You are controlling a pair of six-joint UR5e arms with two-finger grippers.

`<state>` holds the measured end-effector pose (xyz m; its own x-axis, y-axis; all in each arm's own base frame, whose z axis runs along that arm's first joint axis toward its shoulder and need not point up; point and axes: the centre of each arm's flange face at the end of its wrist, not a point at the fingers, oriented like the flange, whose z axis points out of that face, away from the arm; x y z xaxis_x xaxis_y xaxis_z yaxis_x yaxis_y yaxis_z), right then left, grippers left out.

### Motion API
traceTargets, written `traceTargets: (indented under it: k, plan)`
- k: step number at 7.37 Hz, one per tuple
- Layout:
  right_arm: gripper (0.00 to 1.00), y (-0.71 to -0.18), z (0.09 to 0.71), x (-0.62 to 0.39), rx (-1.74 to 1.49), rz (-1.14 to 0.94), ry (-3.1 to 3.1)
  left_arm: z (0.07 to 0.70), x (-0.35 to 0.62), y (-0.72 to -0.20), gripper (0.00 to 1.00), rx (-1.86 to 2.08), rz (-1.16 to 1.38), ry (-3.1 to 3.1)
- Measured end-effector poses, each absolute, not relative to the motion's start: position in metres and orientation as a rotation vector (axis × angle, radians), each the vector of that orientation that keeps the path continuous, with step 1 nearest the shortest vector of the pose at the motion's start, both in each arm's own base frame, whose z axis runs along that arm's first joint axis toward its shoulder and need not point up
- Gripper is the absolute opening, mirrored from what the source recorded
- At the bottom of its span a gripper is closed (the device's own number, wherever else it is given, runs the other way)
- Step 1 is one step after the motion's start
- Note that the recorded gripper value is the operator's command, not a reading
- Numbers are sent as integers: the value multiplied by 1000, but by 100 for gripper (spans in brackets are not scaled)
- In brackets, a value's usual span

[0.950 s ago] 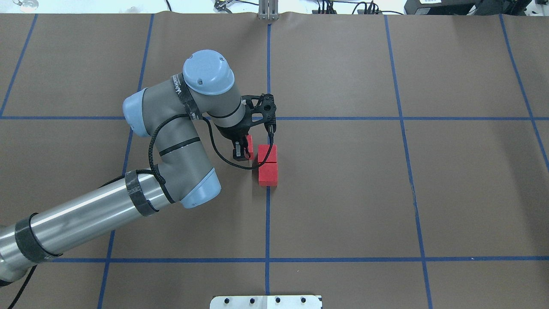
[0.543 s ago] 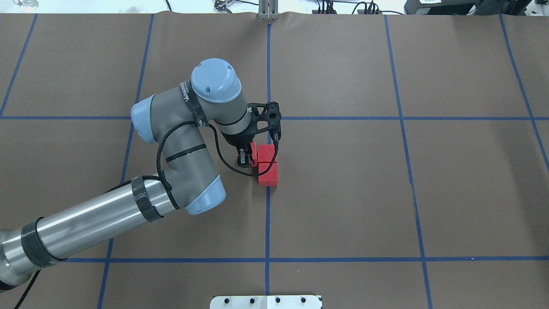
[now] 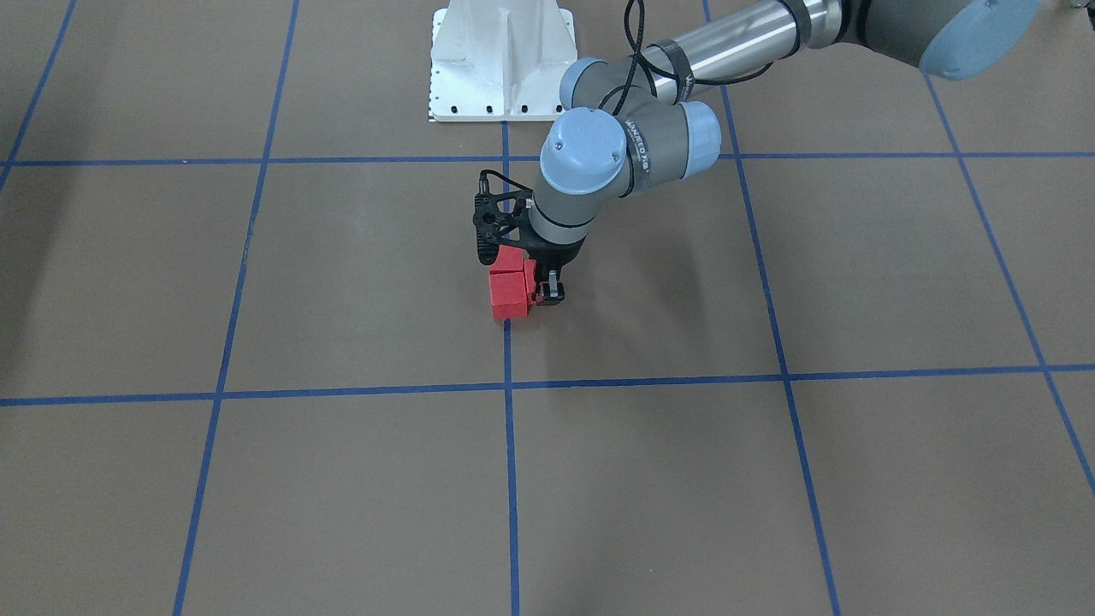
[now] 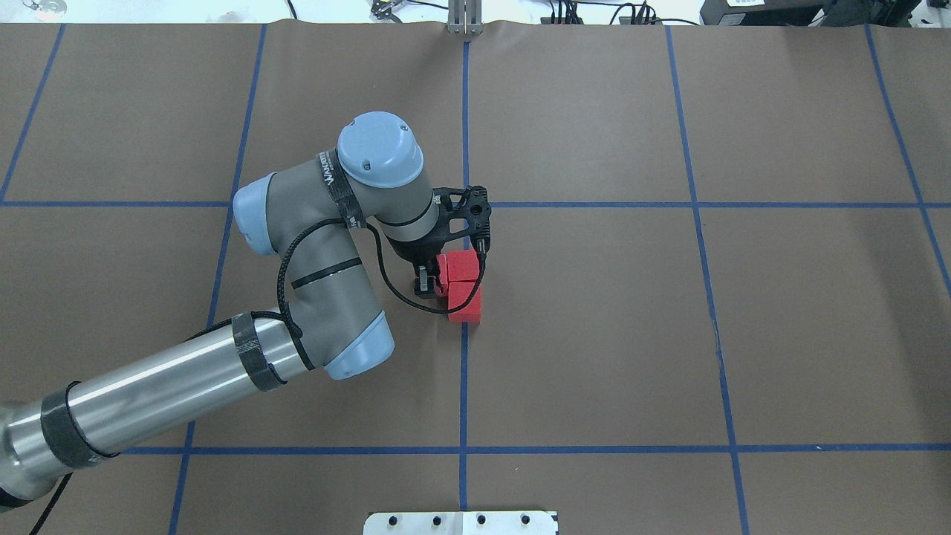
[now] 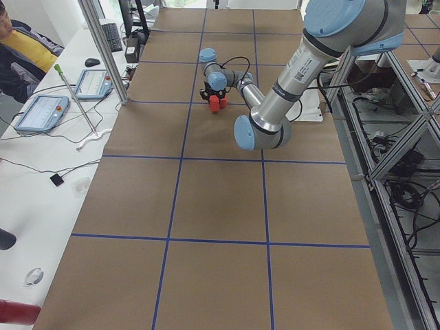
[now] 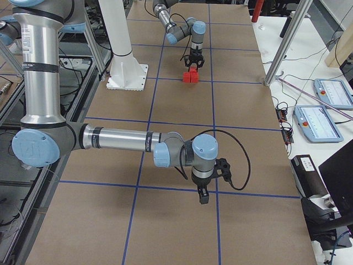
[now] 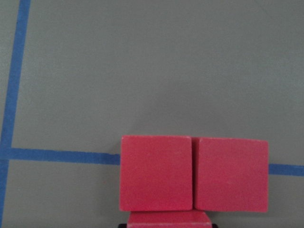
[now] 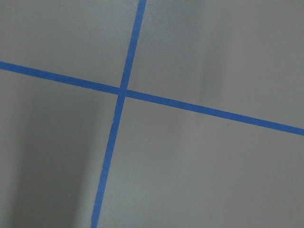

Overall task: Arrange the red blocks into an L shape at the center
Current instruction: 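Lower the cube beside the farther cube of the column and release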

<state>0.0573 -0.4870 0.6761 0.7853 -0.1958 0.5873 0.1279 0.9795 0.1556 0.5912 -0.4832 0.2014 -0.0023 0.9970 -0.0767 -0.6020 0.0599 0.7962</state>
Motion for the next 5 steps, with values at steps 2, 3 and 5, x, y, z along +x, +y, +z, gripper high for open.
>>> traceTargets:
  k: [2,3,5]
  plan:
    - [100,-487,677,57,108,-174,-644,204,593,-484,16,653,1412,773]
    - [100,-487,677,57,109,-175,-644,205,594,-484,18,651,1411,773]
    - [100,-487,676,57,110,-176,-644,204,596,-484,25,649,1410,773]
